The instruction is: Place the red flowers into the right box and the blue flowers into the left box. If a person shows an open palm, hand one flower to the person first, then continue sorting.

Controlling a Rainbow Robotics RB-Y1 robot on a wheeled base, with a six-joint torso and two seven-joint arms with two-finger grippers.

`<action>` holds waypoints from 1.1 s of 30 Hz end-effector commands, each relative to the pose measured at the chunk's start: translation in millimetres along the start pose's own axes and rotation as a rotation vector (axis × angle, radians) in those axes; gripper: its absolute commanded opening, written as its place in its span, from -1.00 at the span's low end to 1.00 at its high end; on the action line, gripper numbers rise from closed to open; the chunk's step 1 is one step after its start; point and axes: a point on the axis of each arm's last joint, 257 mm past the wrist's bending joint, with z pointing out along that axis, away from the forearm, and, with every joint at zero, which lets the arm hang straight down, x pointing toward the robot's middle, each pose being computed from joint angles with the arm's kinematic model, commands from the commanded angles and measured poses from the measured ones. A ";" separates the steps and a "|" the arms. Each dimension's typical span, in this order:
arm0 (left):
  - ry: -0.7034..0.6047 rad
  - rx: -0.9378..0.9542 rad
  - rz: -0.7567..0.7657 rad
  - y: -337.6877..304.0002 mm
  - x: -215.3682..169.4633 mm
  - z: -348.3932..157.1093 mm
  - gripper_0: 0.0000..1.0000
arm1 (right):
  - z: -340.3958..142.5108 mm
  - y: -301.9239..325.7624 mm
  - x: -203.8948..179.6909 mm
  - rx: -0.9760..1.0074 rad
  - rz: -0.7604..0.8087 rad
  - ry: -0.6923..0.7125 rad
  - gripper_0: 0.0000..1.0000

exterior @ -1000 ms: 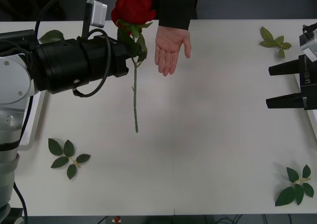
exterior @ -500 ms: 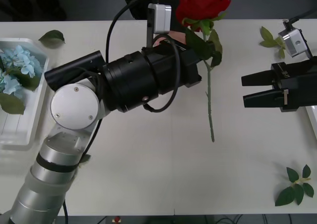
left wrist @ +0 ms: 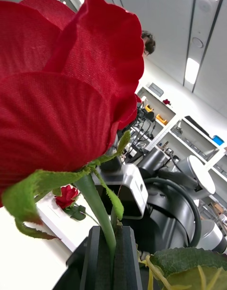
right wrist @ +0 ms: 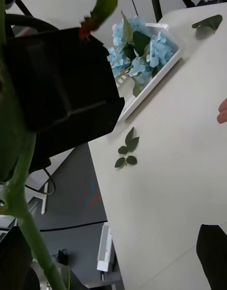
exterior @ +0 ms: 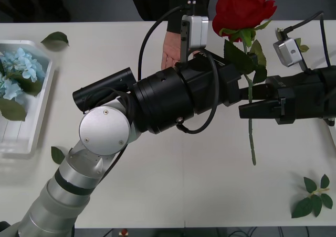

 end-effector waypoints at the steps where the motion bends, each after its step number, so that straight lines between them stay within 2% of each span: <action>1: -0.016 -0.006 -0.009 0.5 -9.8 -3.9 -1.00 | -2.0 5.9 -4.2 -0.012 0.010 -0.014 0.57; 2: -0.016 -0.005 -0.008 0.1 -10.2 -4.0 -1.00 | -1.7 6.8 -3.7 -0.015 0.010 -0.014 0.38; 3: -0.014 -0.009 -0.007 1.3 -9.4 -3.9 -1.00 | -1.7 7.0 -2.5 -0.016 0.013 -0.011 0.01; 5: -0.012 -0.011 -0.005 2.0 -8.4 -4.2 -1.00 | 0.3 9.1 -0.6 -0.027 0.018 -0.008 -0.45; 6: -0.014 -0.011 -0.005 1.8 -9.2 -4.2 -1.00 | 1.4 10.6 -0.1 -0.034 0.022 -0.008 -0.77; 8: -0.013 -0.012 -0.009 2.4 -8.7 -4.2 -1.00 | 2.2 12.0 0.3 -0.040 0.030 -0.007 -0.95; 9: -0.015 -0.013 -0.009 2.3 -9.7 -4.5 -1.00 | 2.9 13.2 0.6 -0.046 0.036 -0.010 -1.00; 23: -0.019 -0.024 -0.017 7.1 -10.9 -7.3 -0.96 | 6.8 19.9 0.0 -0.077 0.049 -0.022 -1.00; 24: -0.014 -0.025 -0.015 8.0 -9.8 -8.1 -0.54 | 6.8 19.9 0.0 -0.077 0.048 -0.022 -1.00; 25: -0.014 -0.027 -0.012 8.8 -9.8 -8.4 -0.27 | 6.8 20.2 -0.2 -0.079 0.048 -0.022 -1.00; 26: -0.011 -0.031 -0.010 10.9 -9.5 -10.1 0.39 | 6.8 19.7 -0.4 -0.077 0.046 -0.023 -1.00; 27: -0.003 -0.033 -0.008 12.1 -7.7 -11.2 0.66 | 6.8 20.3 -0.7 -0.079 0.043 -0.023 -1.00; 29: 0.013 -0.032 -0.008 14.5 -5.5 -15.7 1.00 | 6.8 20.0 -0.5 -0.078 0.040 -0.024 -1.00; 33: 0.050 -0.027 0.006 15.4 -3.5 -29.4 1.00 | 4.3 18.6 -2.0 -0.071 0.030 -0.031 -1.00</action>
